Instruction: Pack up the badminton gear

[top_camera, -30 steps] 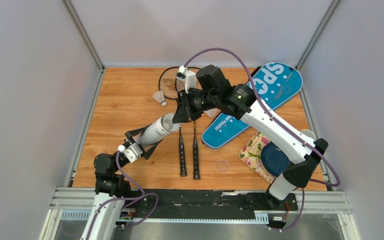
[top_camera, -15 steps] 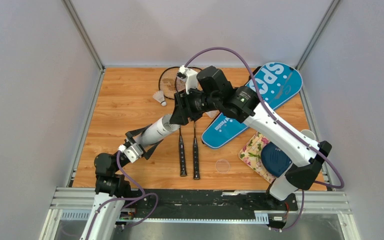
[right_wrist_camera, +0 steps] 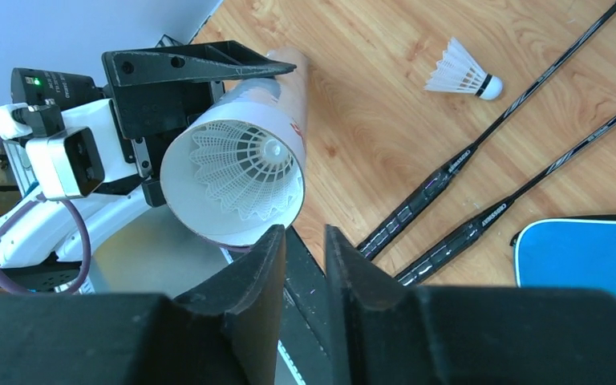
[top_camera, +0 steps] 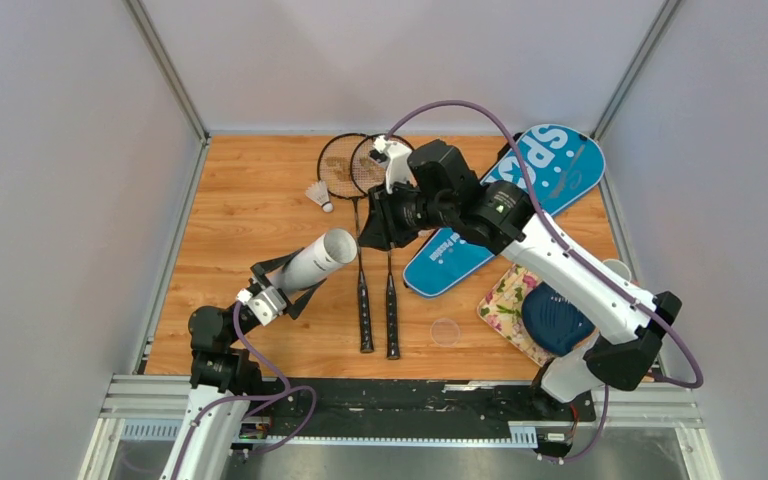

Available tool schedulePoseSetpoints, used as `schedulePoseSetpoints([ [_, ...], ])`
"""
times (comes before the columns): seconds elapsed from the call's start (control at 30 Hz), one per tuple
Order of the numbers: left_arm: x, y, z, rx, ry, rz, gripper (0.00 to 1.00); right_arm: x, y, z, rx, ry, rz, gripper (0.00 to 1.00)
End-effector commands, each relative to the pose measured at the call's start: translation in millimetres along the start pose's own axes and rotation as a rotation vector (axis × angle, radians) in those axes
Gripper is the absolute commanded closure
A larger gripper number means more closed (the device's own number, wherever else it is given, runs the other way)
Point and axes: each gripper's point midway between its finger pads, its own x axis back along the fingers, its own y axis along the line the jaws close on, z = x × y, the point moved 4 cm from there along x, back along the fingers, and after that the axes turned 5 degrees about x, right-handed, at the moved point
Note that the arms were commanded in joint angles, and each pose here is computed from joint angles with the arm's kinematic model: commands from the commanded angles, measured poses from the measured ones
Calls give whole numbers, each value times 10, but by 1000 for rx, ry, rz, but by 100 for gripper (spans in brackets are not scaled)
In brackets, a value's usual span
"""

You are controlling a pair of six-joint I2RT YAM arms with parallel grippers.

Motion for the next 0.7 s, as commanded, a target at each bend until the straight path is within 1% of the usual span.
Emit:
schedulePoseSetpoints([
  [0.0,26,-73,199,114,59,1,86,-121,112,-52,1,-38,-47,73],
  [0.07,28,-43,197,112,66,-20,87,-80,-8,-96,10,-64,44,73],
  [0.13,43,46,191,100,70,-86,87,135,-203,-194,8,-153,179,70],
  [0.17,50,76,188,97,71,-109,87,239,-395,-243,-23,-198,226,66],
  [0.2,60,106,187,84,71,-132,87,202,-562,-209,-59,-230,241,64],
  [0.23,65,107,195,80,71,-135,87,291,-580,-201,-121,-260,189,63],
  [0.27,66,113,194,78,69,-140,87,359,-878,-233,-192,-300,221,57],
  [0.3,67,113,194,77,69,-140,87,370,-986,-300,-218,-353,205,56],
  [0.33,66,118,185,74,67,-142,87,245,-1164,-131,-273,-313,207,53],
  [0.37,66,115,183,76,68,-140,87,261,-1374,-126,-345,-334,232,46],
  [0.4,67,119,190,77,71,-143,87,197,-1489,-148,-354,-360,223,43],
  [0.43,68,115,198,78,74,-141,87,117,-1628,-51,-394,-349,238,38],
  [0.47,69,117,198,78,74,-142,87,6,-1851,24,-436,-337,265,29],
  [0.5,69,121,199,78,75,-145,87,-54,-1965,-18,-454,-366,265,27],
  [0.53,68,125,194,78,73,-147,87,-114,-2087,19,-476,-357,287,26],
  [0.57,68,123,197,80,74,-147,87,-245,-2328,98,-519,-325,324,25],
  [0.6,69,121,209,83,77,-147,87,-309,-2432,112,-537,-317,331,24],
  [0.63,67,119,210,85,77,-145,87,-369,-2517,124,-555,-299,300,24],
  [0.67,67,116,213,85,77,-144,87,-527,-2657,201,-590,-268,298,25],
])
